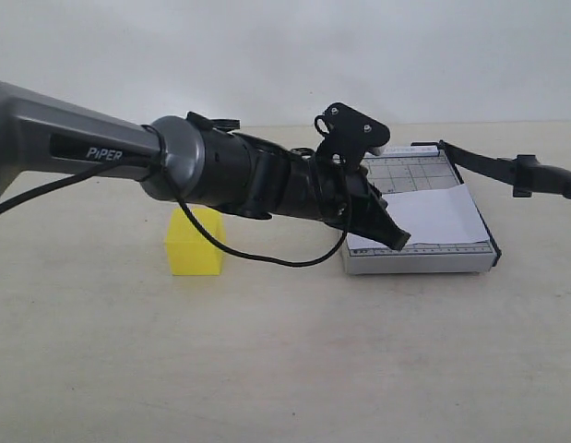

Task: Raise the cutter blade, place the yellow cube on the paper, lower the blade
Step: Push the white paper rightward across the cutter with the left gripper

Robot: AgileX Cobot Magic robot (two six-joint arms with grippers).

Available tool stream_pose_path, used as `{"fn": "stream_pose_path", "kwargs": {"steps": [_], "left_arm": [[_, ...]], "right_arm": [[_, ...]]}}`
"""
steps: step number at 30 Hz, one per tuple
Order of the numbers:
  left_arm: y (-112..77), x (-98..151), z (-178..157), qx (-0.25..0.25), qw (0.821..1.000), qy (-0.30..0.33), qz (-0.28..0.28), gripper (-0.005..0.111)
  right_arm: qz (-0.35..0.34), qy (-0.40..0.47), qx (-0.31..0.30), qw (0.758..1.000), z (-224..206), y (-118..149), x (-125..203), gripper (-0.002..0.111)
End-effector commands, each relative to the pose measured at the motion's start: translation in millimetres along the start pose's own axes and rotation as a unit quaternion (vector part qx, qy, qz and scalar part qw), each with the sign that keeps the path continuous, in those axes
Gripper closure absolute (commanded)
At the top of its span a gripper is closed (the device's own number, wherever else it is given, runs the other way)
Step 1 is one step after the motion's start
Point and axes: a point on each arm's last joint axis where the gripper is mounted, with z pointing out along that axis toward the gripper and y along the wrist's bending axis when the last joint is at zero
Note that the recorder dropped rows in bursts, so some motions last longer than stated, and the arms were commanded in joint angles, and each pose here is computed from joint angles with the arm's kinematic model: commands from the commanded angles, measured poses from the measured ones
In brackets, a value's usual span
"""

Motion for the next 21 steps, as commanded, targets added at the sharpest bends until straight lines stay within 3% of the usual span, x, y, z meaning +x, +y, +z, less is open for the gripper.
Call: {"fn": "stream_pose_path", "kwargs": {"steps": [1,10,21], "left_arm": [[-3.7,3,5,0.003,1.000,0.004,0.000,0.102],[-9.7,11,14,0.011,1.000,0.014,-0.002,0.102],[-1.6,-2,19,0.004,1.000,-0.015,0.001,0.102]], "right_arm": [[-0.005,-0.001,0.003,1.000,0,-1,1,0.109],[-0.005,-0.001,0.003,1.000,0,-1,1,0.109],[-0.005,-0.001,0.003,1.000,0,-1,1,0.109]]}}
